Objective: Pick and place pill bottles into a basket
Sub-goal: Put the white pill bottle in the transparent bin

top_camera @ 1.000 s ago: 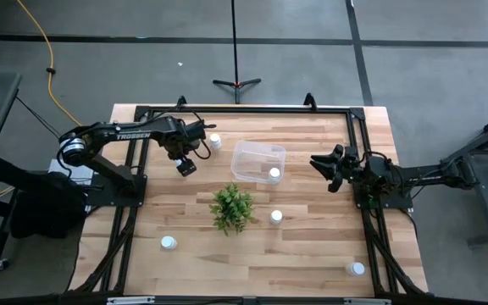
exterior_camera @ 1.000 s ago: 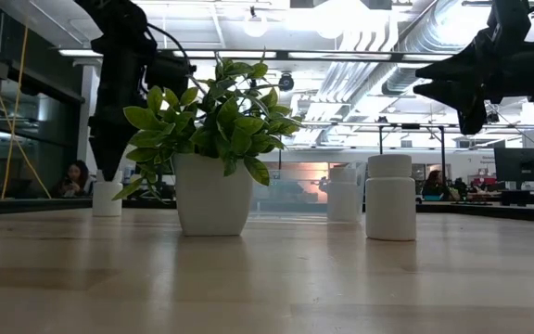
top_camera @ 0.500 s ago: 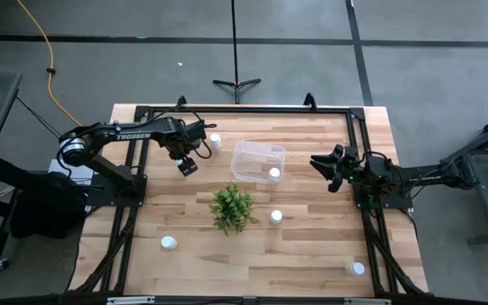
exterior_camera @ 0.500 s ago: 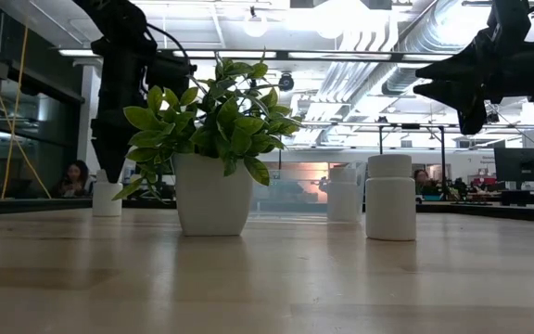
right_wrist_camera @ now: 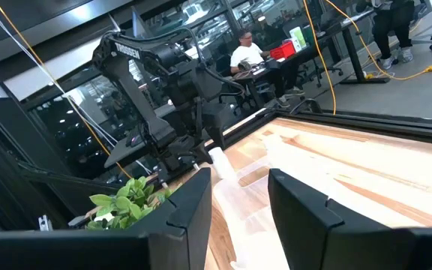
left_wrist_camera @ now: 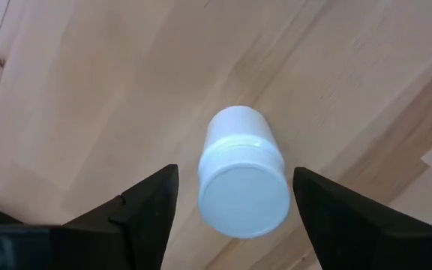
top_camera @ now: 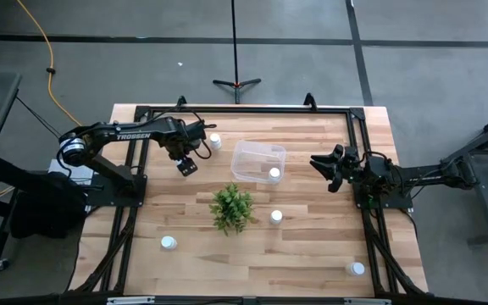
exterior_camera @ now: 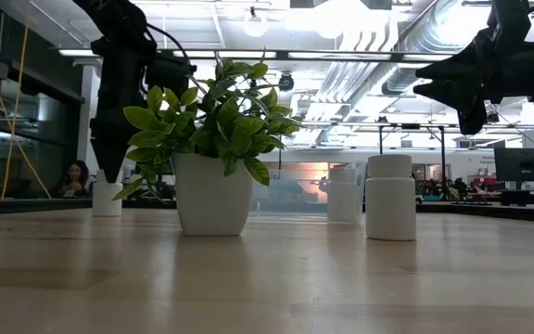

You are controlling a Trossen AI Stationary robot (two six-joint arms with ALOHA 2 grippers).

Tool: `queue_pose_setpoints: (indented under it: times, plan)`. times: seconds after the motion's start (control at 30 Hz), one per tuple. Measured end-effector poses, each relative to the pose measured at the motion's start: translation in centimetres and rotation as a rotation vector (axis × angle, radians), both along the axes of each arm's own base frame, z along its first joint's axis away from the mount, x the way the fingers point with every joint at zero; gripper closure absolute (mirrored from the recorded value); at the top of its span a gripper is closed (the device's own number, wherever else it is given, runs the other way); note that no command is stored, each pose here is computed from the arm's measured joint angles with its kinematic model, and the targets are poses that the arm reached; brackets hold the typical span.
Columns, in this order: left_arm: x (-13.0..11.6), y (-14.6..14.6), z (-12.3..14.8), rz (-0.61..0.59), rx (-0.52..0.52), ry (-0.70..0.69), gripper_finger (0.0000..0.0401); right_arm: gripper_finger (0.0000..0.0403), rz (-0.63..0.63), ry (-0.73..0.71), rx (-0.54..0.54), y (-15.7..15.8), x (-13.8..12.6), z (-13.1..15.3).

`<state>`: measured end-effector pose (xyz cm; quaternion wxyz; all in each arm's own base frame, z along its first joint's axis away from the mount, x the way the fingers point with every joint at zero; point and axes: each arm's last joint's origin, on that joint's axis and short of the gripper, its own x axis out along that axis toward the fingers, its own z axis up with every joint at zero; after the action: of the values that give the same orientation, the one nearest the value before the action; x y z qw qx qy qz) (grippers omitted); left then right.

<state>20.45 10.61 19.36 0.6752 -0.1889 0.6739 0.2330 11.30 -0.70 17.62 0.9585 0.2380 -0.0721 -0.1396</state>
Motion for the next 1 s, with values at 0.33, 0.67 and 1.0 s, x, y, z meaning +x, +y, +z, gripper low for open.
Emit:
queue_pose_setpoints:
  times: [0.33,0.67,1.0]
  plan:
    - [-0.04,-0.02,0.0,-0.005,-0.002,0.004,0.0099,0.0279,0.0,0.0,-0.001,0.0,0.0,0.0]
    - [0.0,-0.1,0.0,-0.034,-0.028,-0.007,0.0146,0.0279,0.0,0.0,0.0,0.0,0.0,0.0]
    - [-0.02,-0.1,0.01,-0.035,-0.029,-0.008,0.0205,0.0279,0.0,0.0,-0.001,0.0,0.0,0.01]
